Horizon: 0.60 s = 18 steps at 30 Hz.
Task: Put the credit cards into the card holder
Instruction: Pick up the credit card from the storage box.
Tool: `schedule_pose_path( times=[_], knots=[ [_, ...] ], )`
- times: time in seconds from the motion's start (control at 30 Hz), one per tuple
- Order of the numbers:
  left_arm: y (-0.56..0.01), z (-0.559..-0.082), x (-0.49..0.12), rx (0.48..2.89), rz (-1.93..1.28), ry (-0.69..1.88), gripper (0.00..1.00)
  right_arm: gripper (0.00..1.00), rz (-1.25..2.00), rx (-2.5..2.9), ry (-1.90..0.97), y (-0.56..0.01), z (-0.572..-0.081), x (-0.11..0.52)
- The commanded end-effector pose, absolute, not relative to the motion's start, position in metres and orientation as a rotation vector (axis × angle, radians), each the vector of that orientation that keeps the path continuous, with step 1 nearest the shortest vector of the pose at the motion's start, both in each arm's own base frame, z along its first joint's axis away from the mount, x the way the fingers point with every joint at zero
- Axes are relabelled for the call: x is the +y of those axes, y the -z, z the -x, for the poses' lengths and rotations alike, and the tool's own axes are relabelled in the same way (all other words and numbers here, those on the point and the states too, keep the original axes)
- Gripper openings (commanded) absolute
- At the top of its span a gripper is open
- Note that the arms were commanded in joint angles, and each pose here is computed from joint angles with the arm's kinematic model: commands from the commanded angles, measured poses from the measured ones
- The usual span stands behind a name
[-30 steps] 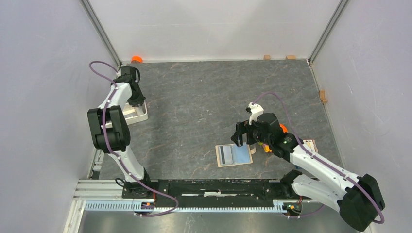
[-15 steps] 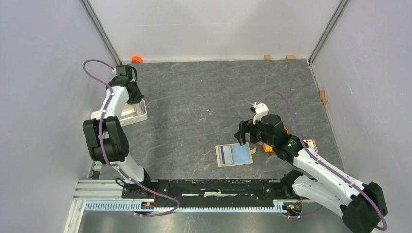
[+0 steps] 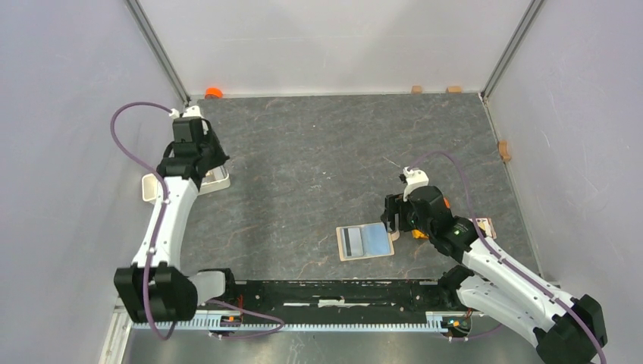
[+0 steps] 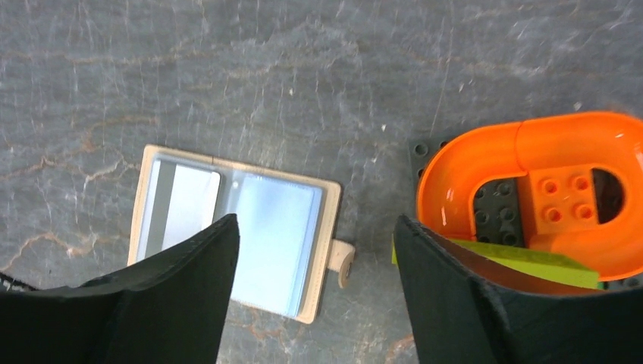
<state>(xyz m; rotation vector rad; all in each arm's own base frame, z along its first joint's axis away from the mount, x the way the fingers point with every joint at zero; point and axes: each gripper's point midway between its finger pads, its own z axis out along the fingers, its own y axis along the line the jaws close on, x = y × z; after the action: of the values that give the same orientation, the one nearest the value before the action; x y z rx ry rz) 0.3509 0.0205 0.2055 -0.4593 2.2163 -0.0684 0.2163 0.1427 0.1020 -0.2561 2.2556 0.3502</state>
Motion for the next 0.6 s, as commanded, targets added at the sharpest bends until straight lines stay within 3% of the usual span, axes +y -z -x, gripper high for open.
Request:
schedule_pose_path(
  times=[0.0,0.47,0.57],
  knots=[
    [-0.225,-0.327,-0.032,2.166,0.366,0.273,0.02,0.76,0.267,2.309,-0.439,-0.090,-0.196,0.147],
    [-0.190,-0.225,-0.188,2.206,0.168,0.870,0.02,0.57,0.235,2.402,-0.409,-0.043,-0.181,0.137],
    [-0.176,-0.211,-0.205,2.224,0.173,0.940,0.02,0.48,0.253,2.407,-0.438,-0.038,-0.180,0.143]
  ],
)
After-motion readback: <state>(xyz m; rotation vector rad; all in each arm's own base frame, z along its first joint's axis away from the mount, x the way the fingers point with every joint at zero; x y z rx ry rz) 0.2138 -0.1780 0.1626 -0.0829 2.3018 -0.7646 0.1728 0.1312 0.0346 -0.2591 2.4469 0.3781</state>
